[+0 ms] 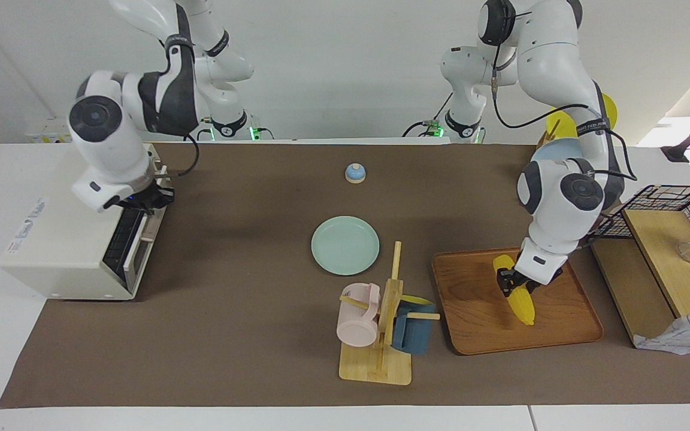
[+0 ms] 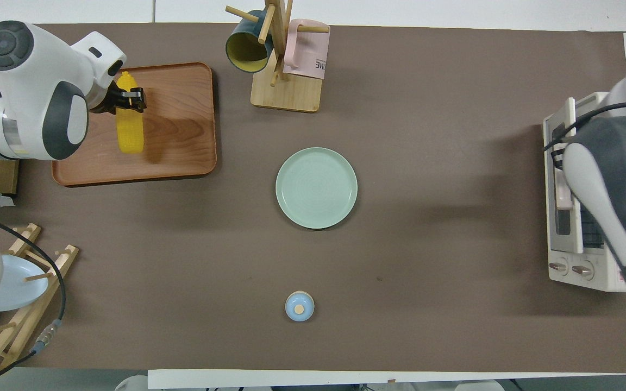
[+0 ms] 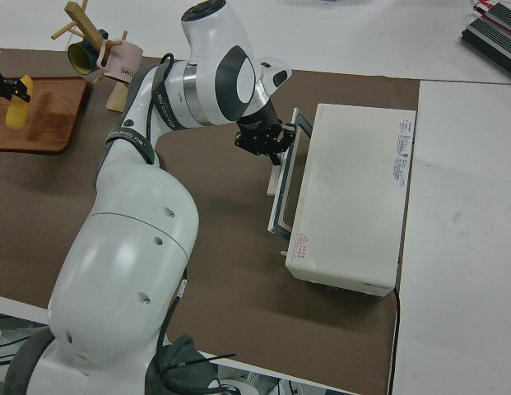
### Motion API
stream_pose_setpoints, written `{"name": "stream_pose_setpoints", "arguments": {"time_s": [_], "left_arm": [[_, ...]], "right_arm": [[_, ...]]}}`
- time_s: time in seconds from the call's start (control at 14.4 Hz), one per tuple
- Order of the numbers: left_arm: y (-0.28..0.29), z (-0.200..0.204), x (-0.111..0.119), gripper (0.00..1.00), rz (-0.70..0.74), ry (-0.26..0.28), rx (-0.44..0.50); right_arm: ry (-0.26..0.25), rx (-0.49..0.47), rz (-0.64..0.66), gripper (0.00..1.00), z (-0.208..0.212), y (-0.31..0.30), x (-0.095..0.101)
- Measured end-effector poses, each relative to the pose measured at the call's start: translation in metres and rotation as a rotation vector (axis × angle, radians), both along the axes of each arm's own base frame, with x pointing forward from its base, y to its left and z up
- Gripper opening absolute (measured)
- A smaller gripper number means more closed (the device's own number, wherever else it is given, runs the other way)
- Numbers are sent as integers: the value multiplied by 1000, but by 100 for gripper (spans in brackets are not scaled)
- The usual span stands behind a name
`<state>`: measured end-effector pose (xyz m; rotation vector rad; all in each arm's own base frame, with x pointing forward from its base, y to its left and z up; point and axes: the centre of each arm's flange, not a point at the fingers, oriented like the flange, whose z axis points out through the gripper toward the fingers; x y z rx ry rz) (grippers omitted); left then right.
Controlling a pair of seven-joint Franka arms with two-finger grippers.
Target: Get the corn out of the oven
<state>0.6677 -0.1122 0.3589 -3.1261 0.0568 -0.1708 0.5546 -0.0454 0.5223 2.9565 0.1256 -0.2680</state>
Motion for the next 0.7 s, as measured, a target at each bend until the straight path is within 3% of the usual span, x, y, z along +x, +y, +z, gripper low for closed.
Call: {"name": "stream_pose_setpoints", "arguments": {"time_s": [0.21,0.28,0.42,0.56,0.7], "left_arm": [[2,23,-4,95,15,14,-9],[16,49,-8,100,37,34,-10],[49,129,-34,100,79,74,-17],[63,218,-83,100,88,127,-23],[67,283,-127,100,79,168,-24]], "right_arm": [[-83,132,-60,41,105,0,-33],[-95,142,-67,51,132,-1,-43],[-104,154,-87,76,149,-10,-50],[-97,159,-101,98,134,-17,-41],[-95,158,-103,100,115,-18,-29]]}}
